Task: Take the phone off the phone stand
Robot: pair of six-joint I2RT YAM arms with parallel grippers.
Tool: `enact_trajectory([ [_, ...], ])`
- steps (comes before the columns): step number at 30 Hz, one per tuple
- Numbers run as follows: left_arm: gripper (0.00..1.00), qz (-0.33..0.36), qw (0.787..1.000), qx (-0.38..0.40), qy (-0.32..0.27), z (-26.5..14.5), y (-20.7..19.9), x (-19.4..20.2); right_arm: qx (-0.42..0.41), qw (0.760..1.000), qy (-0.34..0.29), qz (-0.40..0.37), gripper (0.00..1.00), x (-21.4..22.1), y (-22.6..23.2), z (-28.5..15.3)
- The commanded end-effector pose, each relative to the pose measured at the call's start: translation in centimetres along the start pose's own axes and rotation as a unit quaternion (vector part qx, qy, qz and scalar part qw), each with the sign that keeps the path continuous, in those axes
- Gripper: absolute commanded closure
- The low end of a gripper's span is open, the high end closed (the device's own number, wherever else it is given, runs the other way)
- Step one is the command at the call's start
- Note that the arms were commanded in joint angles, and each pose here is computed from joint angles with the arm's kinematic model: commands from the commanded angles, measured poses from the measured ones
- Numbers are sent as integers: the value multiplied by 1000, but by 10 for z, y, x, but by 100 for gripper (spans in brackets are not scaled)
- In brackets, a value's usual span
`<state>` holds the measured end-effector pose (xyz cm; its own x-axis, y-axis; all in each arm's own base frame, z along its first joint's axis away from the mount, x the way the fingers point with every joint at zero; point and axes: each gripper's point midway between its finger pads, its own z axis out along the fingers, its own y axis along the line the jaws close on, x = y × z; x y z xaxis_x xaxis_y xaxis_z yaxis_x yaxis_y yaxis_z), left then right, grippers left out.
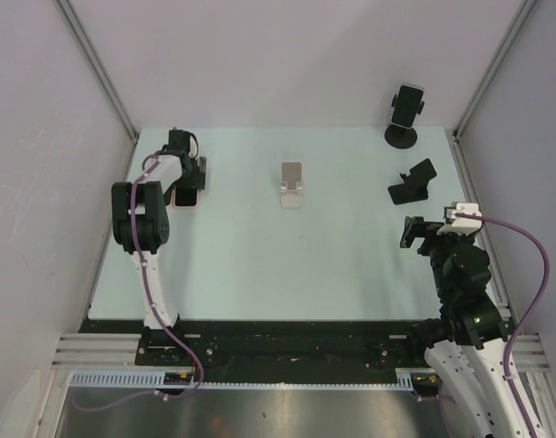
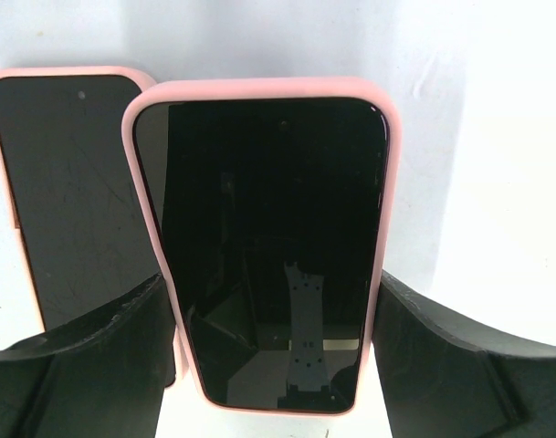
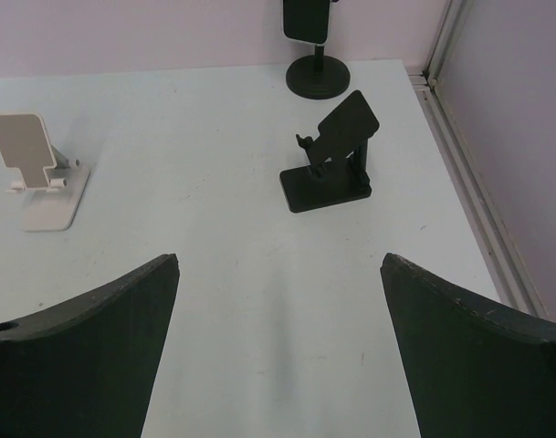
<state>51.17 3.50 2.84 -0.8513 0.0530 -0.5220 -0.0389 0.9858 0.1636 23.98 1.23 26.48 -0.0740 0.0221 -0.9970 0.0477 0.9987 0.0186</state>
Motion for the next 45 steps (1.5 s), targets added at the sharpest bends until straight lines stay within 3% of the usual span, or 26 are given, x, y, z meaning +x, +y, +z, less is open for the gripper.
enact_trajectory([
  [1, 43, 20, 999, -27, -14, 0, 20, -12, -1, 1000, -24, 6, 2, -12, 1, 1],
  [4, 36, 18, 999, -24, -16, 0, 19, -13, -4, 1000, -21, 6, 2, -10, 2, 1],
  [14, 31, 15, 1000, -11, -22, -5, 14, -16, -5, 1000, -24, 8, 2, -12, 2, 1],
  [20, 21, 14, 1000, -10, -18, -3, 14, -12, -7, 1000, -25, 8, 2, -12, 3, 0],
  [34, 11, 9, 1000, -10, -26, -11, 15, -17, -9, 1000, -26, 8, 2, -13, 4, 0],
  [45, 11, 7, 999, -14, -29, -14, 16, -19, -11, 1000, -26, 8, 2, -13, 4, 0],
])
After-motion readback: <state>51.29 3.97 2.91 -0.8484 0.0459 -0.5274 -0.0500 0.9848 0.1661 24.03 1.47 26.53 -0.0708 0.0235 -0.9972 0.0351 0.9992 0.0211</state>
